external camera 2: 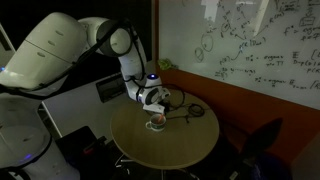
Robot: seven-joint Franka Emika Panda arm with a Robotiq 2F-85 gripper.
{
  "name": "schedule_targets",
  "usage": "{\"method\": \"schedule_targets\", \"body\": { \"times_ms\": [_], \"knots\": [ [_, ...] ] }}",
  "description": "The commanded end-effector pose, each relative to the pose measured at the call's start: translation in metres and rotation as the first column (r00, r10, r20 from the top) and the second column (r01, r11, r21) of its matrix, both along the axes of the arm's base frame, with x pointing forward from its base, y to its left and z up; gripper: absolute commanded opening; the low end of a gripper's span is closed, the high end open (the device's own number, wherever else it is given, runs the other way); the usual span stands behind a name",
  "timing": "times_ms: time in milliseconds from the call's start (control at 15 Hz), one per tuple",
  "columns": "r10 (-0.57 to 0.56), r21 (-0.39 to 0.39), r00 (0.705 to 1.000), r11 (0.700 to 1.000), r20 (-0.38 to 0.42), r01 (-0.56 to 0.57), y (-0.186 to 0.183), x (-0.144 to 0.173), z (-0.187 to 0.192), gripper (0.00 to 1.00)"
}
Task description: Put the marker in the cup
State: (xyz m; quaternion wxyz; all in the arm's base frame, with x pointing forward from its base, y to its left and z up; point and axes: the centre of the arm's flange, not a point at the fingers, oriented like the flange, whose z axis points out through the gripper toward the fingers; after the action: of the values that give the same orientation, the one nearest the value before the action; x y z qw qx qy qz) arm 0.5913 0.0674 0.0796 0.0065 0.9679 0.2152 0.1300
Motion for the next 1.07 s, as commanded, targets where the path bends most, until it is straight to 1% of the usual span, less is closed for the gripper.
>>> {"method": "schedule_targets", "body": {
  "times_ms": [0, 67, 133, 267, 333, 467, 533, 667, 733, 867, 1000],
  "knots": [
    [-0.033, -0.044, 0.993, 0.999, -0.109, 0.028, -0.006, -0.010, 0.031, 1.00],
    [-0.036, -0.057, 0.991, 0.998, -0.130, 0.029, -0.007, -0.013, 0.037, 1.00],
    [-0.025, -0.048, 0.986, 0.999, -0.166, 0.017, -0.014, -0.010, 0.034, 1.00],
    [-0.044, -0.092, 0.982, 0.995, -0.182, 0.028, -0.015, -0.016, 0.049, 1.00],
    [-0.032, -0.084, 0.979, 0.996, -0.202, 0.015, -0.021, -0.014, 0.047, 1.00],
    [-0.039, -0.120, 0.976, 0.993, -0.213, 0.014, -0.021, -0.018, 0.057, 1.00],
    [-0.017, -0.106, 0.972, 0.994, -0.236, -0.009, -0.026, -0.014, 0.050, 1.00],
    [-0.015, -0.139, 0.970, 0.990, -0.243, -0.020, -0.023, -0.021, 0.060, 1.00],
    [0.007, -0.135, 0.966, 0.990, -0.259, -0.043, -0.024, -0.019, 0.057, 1.00],
    [0.016, -0.163, 0.965, 0.985, -0.262, -0.061, -0.020, -0.023, 0.062, 1.00],
    [0.045, -0.153, 0.962, 0.984, -0.270, -0.089, -0.021, -0.020, 0.057, 1.00]
  ]
}}
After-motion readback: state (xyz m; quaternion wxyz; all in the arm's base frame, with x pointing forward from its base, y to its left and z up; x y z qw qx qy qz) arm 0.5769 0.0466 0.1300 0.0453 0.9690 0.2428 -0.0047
